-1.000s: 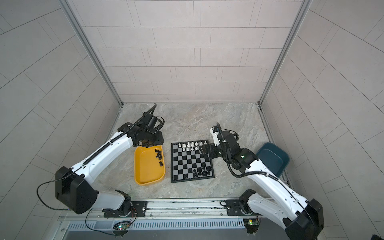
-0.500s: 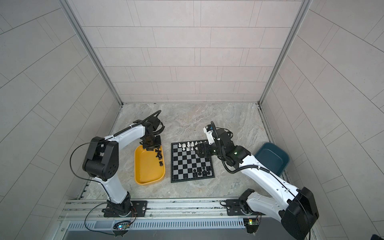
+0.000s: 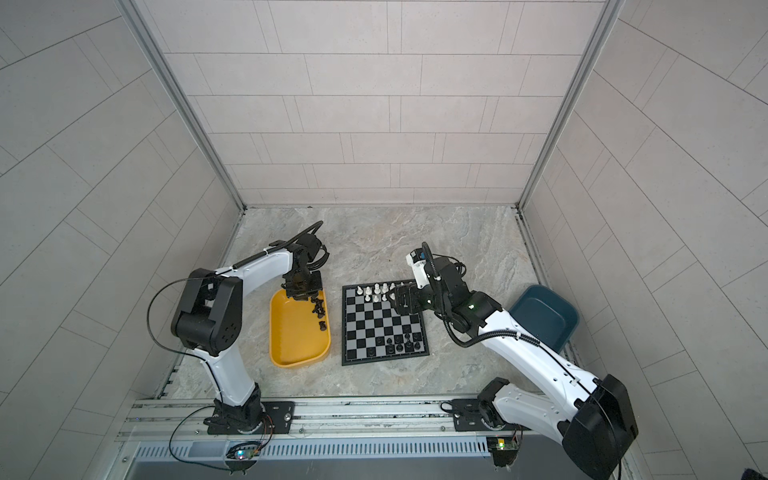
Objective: Set up the chess pieces on the board
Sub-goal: 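Return the left gripper to the yellow tray and grasp another black piece, then carry the black piece with the left gripper over the board's near rows, then lower the black piece onto a near-row square and open the left gripper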
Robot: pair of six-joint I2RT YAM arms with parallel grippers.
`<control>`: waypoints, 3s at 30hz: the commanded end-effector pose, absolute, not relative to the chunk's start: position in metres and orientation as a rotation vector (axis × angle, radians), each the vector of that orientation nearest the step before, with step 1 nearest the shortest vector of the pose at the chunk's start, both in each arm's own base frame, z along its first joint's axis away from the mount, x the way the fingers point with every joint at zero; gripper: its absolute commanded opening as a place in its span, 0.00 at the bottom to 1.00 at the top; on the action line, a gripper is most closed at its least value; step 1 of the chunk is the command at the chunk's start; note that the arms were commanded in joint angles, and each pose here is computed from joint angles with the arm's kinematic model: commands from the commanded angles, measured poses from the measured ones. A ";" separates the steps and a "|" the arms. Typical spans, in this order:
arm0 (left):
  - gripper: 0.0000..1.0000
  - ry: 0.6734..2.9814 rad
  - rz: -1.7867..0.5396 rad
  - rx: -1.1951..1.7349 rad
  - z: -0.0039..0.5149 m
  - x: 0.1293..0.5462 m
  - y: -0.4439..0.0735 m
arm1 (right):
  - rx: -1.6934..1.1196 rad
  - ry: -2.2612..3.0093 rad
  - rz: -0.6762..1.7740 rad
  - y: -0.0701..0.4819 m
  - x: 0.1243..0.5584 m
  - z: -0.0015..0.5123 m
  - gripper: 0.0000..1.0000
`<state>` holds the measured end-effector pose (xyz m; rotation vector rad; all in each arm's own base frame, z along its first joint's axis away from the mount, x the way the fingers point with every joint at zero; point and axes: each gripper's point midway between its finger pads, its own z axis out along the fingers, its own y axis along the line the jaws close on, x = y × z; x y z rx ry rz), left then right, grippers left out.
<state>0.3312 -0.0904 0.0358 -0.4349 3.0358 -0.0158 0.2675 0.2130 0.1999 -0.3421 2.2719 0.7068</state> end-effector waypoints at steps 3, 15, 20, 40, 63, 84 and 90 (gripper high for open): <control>0.25 3.014 -0.003 -0.474 0.028 0.333 -0.086 | -0.345 2.244 0.722 0.213 0.265 0.207 0.99; 0.13 2.966 0.048 -0.478 0.038 0.330 -0.078 | -0.327 2.230 0.726 0.210 0.265 0.210 0.99; 0.08 2.931 0.013 -0.386 0.079 0.321 -0.078 | -0.324 2.221 0.717 0.207 0.265 0.215 0.99; 0.08 2.957 -0.311 0.736 0.092 0.207 -0.277 | -0.150 2.274 0.636 0.154 0.258 0.201 1.00; 0.09 3.035 -0.236 0.805 0.039 0.185 -0.292 | -0.126 2.276 0.614 0.146 0.256 0.199 1.00; 0.21 3.058 -0.198 0.777 0.033 0.181 -0.286 | -0.116 2.281 0.617 0.146 0.256 0.198 1.00; 0.25 3.050 -0.195 0.769 0.038 0.183 -0.286 | -0.115 2.277 0.619 0.146 0.257 0.200 1.00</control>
